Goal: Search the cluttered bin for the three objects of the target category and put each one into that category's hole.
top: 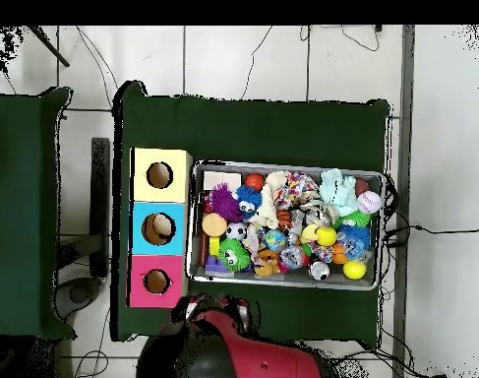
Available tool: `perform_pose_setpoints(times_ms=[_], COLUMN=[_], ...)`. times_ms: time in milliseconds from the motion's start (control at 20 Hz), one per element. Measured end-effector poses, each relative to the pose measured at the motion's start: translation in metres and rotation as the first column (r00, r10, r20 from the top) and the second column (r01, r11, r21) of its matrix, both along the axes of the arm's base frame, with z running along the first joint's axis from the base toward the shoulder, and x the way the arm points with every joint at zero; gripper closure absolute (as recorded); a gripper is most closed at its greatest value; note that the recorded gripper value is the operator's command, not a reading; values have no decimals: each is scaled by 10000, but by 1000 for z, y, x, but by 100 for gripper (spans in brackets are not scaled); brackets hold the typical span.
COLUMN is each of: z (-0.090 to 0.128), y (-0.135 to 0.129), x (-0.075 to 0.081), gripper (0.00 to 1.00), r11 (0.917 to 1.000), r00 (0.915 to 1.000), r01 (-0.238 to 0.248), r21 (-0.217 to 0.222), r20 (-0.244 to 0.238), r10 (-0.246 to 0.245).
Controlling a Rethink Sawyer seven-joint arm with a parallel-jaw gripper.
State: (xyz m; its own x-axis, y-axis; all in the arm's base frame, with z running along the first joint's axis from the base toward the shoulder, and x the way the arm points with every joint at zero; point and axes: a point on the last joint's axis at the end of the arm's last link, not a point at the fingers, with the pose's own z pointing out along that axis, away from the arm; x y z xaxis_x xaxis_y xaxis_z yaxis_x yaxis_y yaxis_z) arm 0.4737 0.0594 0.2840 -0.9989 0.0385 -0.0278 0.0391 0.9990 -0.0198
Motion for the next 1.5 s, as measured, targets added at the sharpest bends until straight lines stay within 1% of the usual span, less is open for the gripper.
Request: perform_pose_setpoints(times_ms=[50,300,600,800,1000,1250,1500], z=[-3,-17,-40,-53,-68,-85,-102], y=[-5,-16,-27,-32,-37,-39,-40], x=[1,7,16,21,25,25,28], gripper=[0,0,0,0,0,0,0], r11=[10000,9997,9997,9996,9993,9988,9975], r00=[10000,9996,9997,9996,9993,9983,9971], r01=[90,244,214,218,155,-46,-271], r21=[15,47,73,198,339,493,660], r20=[-44,-111,-90,-167,-352,-573,-685], r10=[-90,-243,-213,-215,-143,74,317])
